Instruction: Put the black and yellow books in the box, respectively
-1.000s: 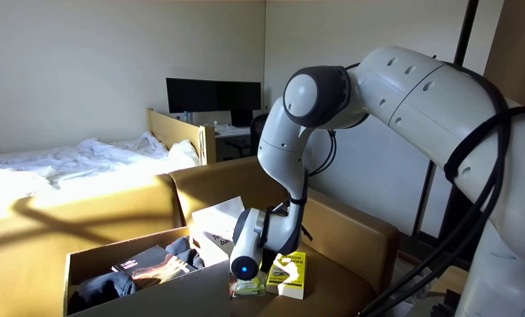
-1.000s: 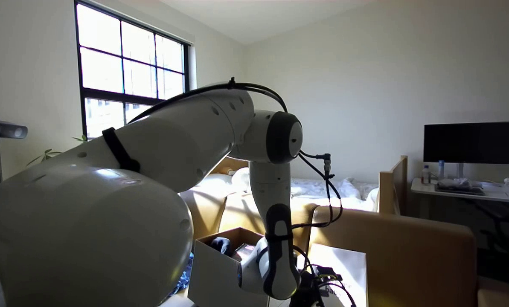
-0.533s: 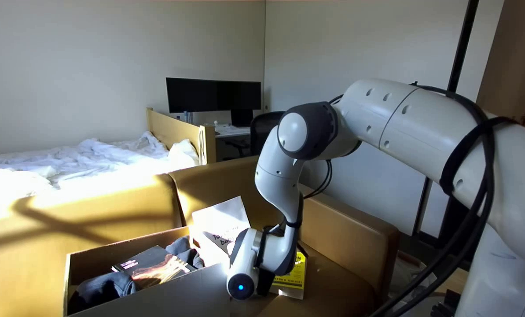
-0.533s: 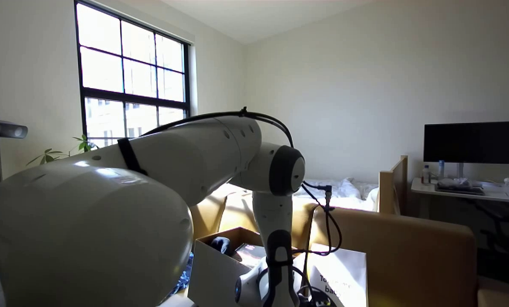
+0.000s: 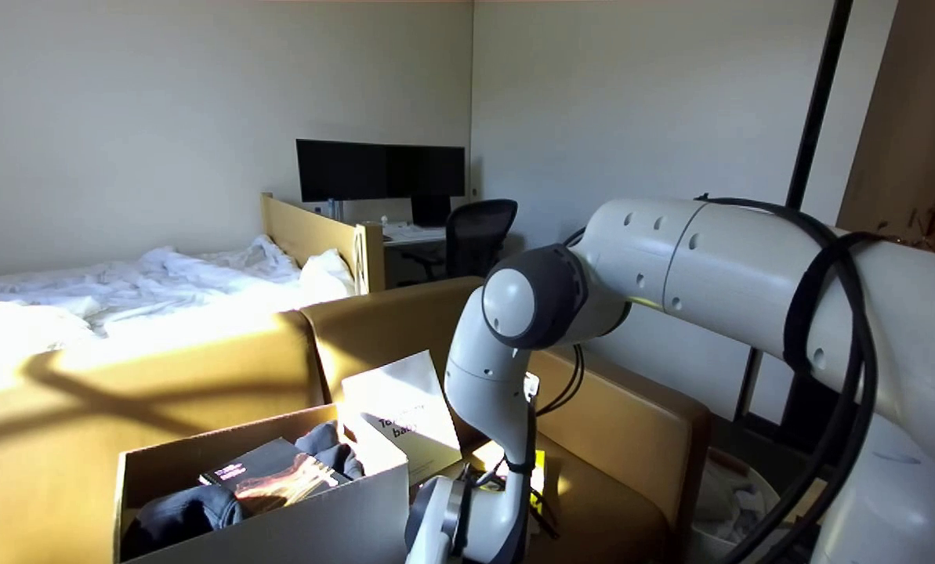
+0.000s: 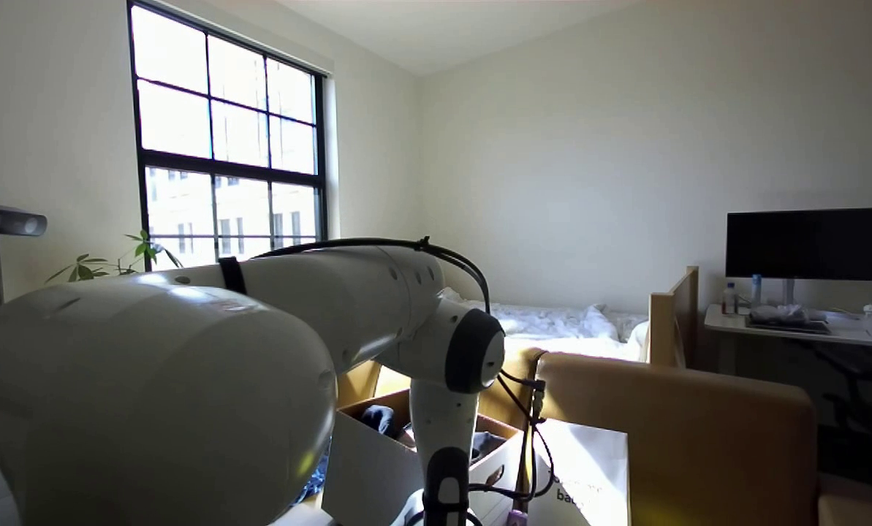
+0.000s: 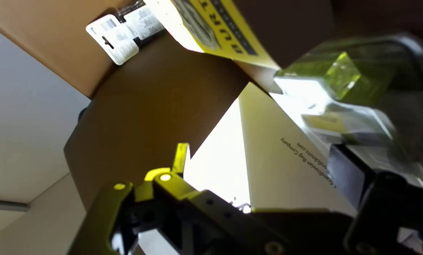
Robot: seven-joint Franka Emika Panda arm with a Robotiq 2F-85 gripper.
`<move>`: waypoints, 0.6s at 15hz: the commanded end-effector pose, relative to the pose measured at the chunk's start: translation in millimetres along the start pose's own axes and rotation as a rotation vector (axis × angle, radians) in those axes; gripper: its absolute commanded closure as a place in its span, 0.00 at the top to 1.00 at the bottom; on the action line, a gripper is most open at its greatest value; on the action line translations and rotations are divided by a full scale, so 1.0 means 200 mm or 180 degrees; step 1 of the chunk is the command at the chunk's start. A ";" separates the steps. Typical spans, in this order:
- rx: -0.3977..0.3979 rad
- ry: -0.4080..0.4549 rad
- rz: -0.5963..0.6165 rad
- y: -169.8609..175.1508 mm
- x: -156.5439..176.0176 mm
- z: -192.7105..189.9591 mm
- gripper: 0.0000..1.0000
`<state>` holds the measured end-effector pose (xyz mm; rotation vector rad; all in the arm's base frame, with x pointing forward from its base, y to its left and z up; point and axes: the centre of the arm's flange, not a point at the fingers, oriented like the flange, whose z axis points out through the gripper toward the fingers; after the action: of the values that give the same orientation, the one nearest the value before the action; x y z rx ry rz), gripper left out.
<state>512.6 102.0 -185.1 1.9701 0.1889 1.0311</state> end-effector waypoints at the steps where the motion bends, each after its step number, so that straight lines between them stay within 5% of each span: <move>1: -0.0363 0.0007 0.0134 0.21 -0.03 -0.18 1.00; 9: -0.1541 -0.0708 -0.0595 0.82 0.09 -0.37 1.00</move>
<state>438.1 74.3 -94.5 1.6295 -0.0316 0.7713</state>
